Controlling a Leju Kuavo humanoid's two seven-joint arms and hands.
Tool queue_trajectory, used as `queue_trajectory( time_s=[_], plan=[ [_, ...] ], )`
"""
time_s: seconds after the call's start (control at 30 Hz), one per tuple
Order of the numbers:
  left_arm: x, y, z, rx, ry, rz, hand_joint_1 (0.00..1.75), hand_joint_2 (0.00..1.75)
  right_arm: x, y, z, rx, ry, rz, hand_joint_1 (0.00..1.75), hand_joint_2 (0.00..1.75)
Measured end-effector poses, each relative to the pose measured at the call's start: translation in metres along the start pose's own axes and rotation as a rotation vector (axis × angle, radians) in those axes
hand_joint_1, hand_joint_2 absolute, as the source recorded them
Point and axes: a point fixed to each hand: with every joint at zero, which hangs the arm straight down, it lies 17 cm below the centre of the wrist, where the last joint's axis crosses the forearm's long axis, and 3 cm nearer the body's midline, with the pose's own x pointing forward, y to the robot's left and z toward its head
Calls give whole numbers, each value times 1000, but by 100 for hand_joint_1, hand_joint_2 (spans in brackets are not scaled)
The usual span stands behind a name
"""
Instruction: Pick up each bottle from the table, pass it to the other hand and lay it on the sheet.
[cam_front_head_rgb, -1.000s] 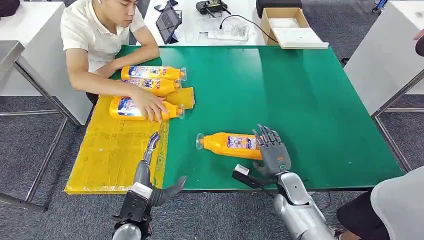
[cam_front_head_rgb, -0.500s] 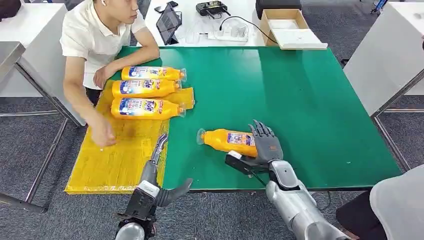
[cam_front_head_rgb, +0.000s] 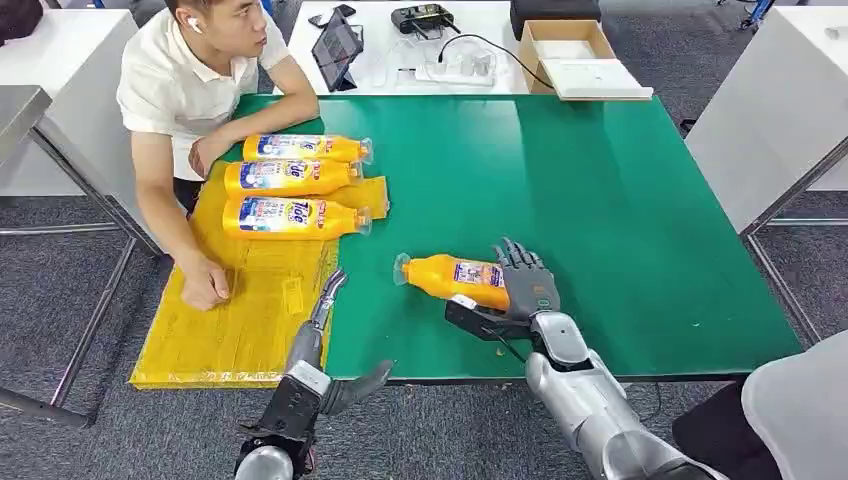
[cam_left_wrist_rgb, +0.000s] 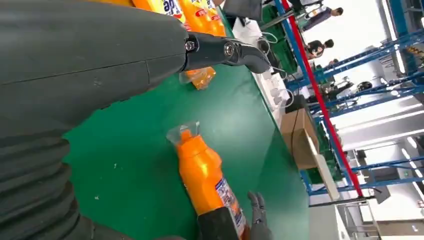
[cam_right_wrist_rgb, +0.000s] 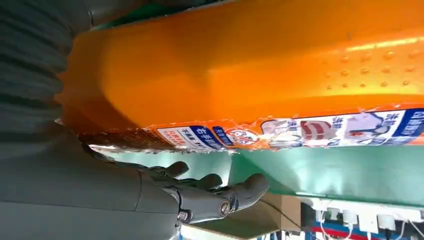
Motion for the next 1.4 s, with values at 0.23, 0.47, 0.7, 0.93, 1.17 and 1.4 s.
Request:
queue_trajectory(
  time_s=[0.23,0.47,0.7,0.93,1.17,1.4],
  plan=[
    [-1,-3,1,-17,8,-5,0,175,3,6,1,31,3,-29,175,175],
    [-4,-5,2,-34,17,-11,0,175,9,12,5,49,-26,-129,175,175],
    [-6,-4,3,-40,18,-12,0,175,10,12,8,55,-63,-226,175,175],
    [-6,0,2,-43,8,-4,0,175,-9,16,13,59,-73,-375,175,175],
    [-6,3,2,-32,14,57,0,175,-5,11,18,25,-142,-517,175,175],
    [-17,4,4,-1,134,376,0,175,31,-11,44,-63,-298,-778,175,175]
  ],
)
